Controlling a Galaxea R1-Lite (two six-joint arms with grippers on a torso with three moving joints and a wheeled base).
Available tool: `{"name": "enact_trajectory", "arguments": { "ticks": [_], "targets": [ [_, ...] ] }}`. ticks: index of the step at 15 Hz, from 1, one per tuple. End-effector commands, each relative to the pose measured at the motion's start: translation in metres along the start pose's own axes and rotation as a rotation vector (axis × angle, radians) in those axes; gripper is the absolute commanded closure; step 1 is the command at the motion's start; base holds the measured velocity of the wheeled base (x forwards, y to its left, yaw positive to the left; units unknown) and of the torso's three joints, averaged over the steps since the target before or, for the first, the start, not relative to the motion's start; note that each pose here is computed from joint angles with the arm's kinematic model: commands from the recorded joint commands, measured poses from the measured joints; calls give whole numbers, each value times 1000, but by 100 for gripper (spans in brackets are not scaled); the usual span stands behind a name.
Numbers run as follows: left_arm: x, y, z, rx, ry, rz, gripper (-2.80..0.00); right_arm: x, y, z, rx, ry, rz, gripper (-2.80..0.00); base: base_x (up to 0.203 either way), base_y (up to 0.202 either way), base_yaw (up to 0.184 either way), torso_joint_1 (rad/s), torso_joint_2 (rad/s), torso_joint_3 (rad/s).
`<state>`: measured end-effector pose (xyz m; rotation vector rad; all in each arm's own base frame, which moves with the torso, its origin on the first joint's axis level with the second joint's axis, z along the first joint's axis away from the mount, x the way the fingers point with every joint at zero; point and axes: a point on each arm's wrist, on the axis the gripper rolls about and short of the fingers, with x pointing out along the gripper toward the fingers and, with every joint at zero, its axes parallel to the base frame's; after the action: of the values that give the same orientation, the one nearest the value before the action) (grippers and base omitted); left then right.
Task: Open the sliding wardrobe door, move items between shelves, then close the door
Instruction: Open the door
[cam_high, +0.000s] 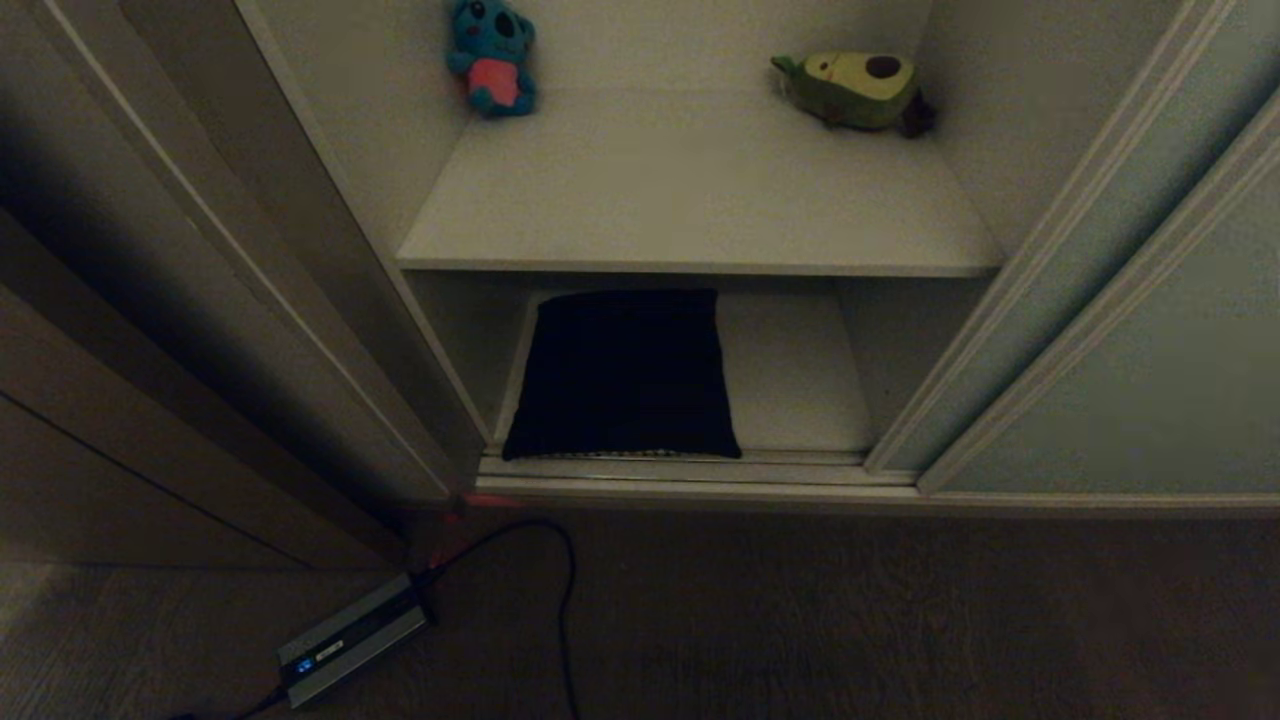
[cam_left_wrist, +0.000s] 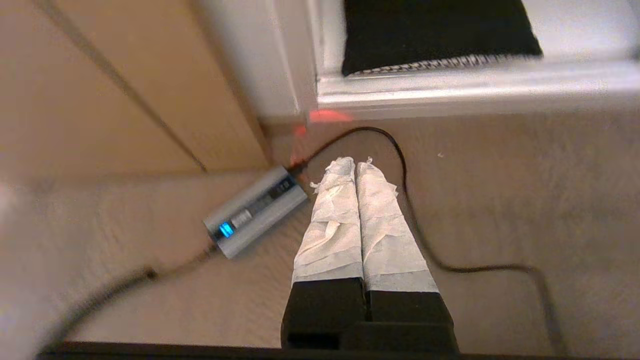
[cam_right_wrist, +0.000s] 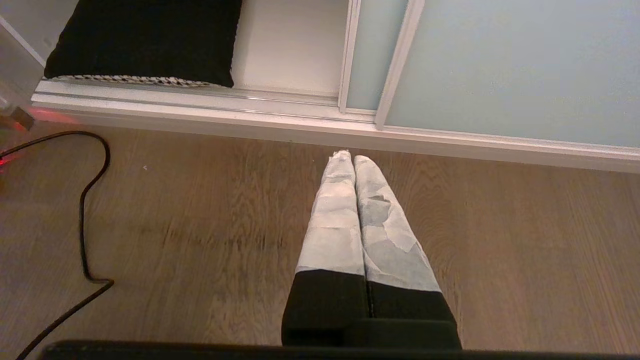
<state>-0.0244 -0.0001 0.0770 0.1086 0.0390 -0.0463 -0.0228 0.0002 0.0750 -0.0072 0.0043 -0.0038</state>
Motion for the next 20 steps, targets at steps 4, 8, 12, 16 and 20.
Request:
{"name": "enact_trajectory", "arguments": {
  "ticks": [4, 8, 12, 16, 20],
  "targets": [
    [-1, 0, -1, -74, -4, 1, 0, 0, 0, -1, 0, 3, 1, 0, 0, 0, 0, 0, 0, 0],
    [0, 0, -1, -13, 1, -11, 0, 0, 0, -1, 0, 3, 1, 0, 0, 0, 0, 0, 0, 0],
    [0, 0, -1, -14, -24, -4, 0, 0, 0, -1, 0, 3, 1, 0, 0, 0, 0, 0, 0, 0],
    [1, 0, 0, -20, -46, 8, 0, 0, 0, -1, 0, 3, 1, 0, 0, 0, 0, 0, 0, 0],
    [1, 0, 0, -59, -49, 8, 0, 0, 0, -1, 0, 3, 1, 0, 0, 0, 0, 0, 0, 0]
  ]
}}
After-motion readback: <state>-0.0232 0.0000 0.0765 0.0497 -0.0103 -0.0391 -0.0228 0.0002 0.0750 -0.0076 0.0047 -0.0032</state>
